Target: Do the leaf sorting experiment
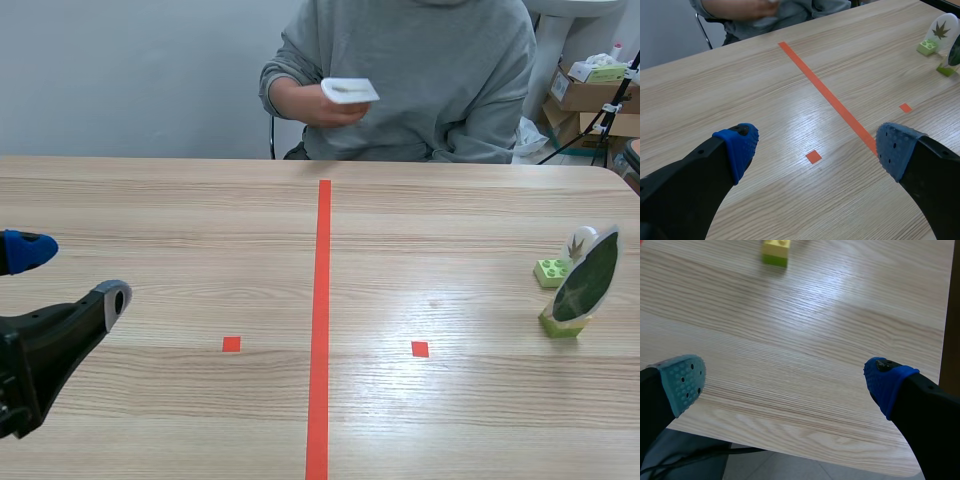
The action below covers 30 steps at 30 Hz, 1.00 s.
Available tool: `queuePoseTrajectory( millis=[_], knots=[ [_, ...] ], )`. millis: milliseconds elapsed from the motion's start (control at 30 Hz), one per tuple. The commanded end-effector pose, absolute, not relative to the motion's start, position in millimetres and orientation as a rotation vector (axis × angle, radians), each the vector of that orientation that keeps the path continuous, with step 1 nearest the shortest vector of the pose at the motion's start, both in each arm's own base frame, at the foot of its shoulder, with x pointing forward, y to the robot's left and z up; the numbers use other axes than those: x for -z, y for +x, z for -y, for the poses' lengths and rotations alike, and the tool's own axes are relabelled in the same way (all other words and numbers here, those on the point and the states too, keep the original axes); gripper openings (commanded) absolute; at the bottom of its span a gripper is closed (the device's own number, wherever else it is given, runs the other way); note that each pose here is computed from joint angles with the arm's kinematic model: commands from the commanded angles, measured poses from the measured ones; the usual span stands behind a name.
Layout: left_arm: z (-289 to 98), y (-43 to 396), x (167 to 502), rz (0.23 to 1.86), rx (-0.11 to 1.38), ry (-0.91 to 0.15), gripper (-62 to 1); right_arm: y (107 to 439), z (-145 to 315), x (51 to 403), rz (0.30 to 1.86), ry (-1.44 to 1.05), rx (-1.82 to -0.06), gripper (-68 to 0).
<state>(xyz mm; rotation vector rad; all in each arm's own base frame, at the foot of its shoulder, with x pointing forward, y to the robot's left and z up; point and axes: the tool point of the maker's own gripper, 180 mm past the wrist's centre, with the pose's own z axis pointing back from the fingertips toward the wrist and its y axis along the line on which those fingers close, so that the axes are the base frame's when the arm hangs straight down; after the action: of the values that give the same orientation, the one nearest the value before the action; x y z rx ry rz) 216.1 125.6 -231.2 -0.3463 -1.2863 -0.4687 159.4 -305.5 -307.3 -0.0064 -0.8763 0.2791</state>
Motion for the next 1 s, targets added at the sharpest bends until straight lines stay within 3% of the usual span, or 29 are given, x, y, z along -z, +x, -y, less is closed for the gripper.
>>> queuePoseTrajectory(
  millis=[0,233,400,633,967],
  knots=[
    [-122.7,217.4,222.9,1.317,0.461,-0.362,-9.9,172.5,288.8,291.6,0.918,0.011,-0.364,0.4],
    [-122.7,218.0,222.2,1.32,0.461,-0.362,-9.9,198.5,217.6,248.7,1.025,0.058,-0.617,0.4],
    [-122.7,218.1,222.0,1.321,0.46,-0.362,-9.9,208.0,165.3,238.0,1.076,0.142,-0.759,0.4],
    [-122.6,218.3,221.0,1.326,0.459,-0.364,-9.9,207.1,121.3,241.8,1.115,0.28,-0.787,0.4],
    [-122.5,218.6,219.4,1.33,0.441,-0.379,-9.9,205.6,114.9,242.1,1.128,0.323,-0.719,0.4]
  ],
)
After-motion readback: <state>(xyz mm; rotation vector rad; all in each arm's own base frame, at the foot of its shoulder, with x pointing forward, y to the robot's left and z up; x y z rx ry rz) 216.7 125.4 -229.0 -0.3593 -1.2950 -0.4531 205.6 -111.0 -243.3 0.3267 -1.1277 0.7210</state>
